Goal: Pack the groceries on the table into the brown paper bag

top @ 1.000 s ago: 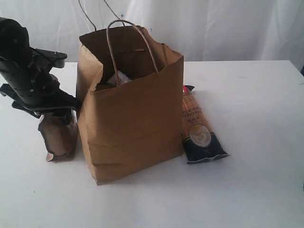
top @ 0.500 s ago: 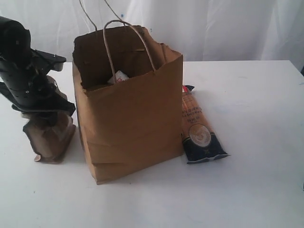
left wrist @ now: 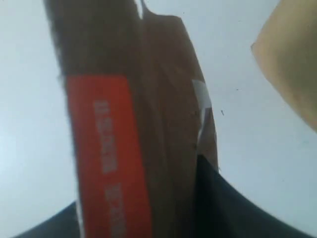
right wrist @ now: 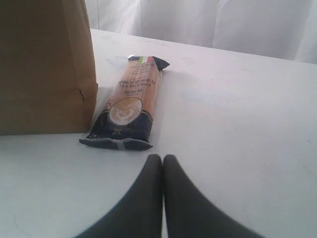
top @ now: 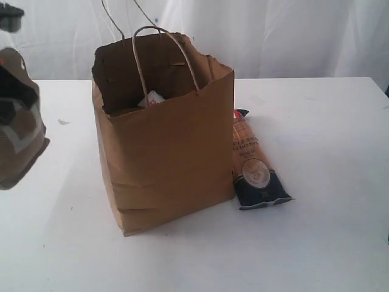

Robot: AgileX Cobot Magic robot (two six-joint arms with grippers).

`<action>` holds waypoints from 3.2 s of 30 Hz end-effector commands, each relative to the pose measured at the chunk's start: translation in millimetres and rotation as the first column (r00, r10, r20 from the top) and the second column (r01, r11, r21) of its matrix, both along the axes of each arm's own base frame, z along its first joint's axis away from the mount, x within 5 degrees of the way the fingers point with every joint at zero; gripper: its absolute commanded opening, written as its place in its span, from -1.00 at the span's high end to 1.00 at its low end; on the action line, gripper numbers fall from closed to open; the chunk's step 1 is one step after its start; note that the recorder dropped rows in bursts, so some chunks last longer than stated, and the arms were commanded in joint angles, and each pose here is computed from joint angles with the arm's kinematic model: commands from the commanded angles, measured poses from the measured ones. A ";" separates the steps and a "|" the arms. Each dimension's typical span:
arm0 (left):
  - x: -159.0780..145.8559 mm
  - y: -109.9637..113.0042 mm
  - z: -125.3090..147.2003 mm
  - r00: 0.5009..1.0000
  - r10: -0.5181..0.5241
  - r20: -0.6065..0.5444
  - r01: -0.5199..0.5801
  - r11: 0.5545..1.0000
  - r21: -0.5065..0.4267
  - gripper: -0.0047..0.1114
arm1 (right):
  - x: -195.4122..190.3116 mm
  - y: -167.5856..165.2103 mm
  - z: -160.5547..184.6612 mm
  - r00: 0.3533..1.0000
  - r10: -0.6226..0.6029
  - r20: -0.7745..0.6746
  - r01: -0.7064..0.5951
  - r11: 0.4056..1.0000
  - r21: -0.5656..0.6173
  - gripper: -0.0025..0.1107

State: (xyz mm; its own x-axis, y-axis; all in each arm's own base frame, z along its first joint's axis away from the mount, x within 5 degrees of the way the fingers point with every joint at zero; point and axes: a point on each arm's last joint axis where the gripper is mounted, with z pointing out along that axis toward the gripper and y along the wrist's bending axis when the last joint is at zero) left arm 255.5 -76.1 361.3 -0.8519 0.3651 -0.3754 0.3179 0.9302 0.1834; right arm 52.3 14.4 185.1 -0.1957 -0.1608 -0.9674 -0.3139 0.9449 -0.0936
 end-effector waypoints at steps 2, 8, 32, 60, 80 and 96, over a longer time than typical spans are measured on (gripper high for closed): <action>-36.7 1.7 74.3 0.992 -0.090 0.089 0.100 0.988 -0.121 0.92 | 0.1 -0.1 0.4 1.000 -0.002 0.019 0.002 1.000 0.003 0.96; -53.6 4.4 138.3 0.948 -0.074 0.308 0.144 0.967 -0.211 0.92 | 0.2 0.0 0.6 1.000 -0.002 0.020 0.002 1.000 0.003 0.96; -32.5 -33.2 149.7 0.942 -0.172 0.288 0.292 0.843 -0.453 0.92 | 0.2 0.0 0.6 1.000 -0.002 0.020 0.002 1.000 0.003 0.96; 15.9 -91.4 117.4 0.940 -0.174 0.294 0.303 0.819 -0.487 0.92 | 0.2 0.0 0.7 1.000 -0.007 0.015 0.006 1.000 0.026 0.96; 34.1 -113.1 79.8 0.964 -0.228 0.136 0.265 0.860 -0.435 0.92 | 0.2 0.0 0.7 1.000 -0.007 0.015 0.006 1.000 0.026 0.96; 49.1 -110.4 45.7 0.985 -0.170 -0.030 0.157 0.952 -0.262 0.92 | 0.2 0.1 0.9 1.000 -0.006 0.018 0.006 1.000 0.027 0.96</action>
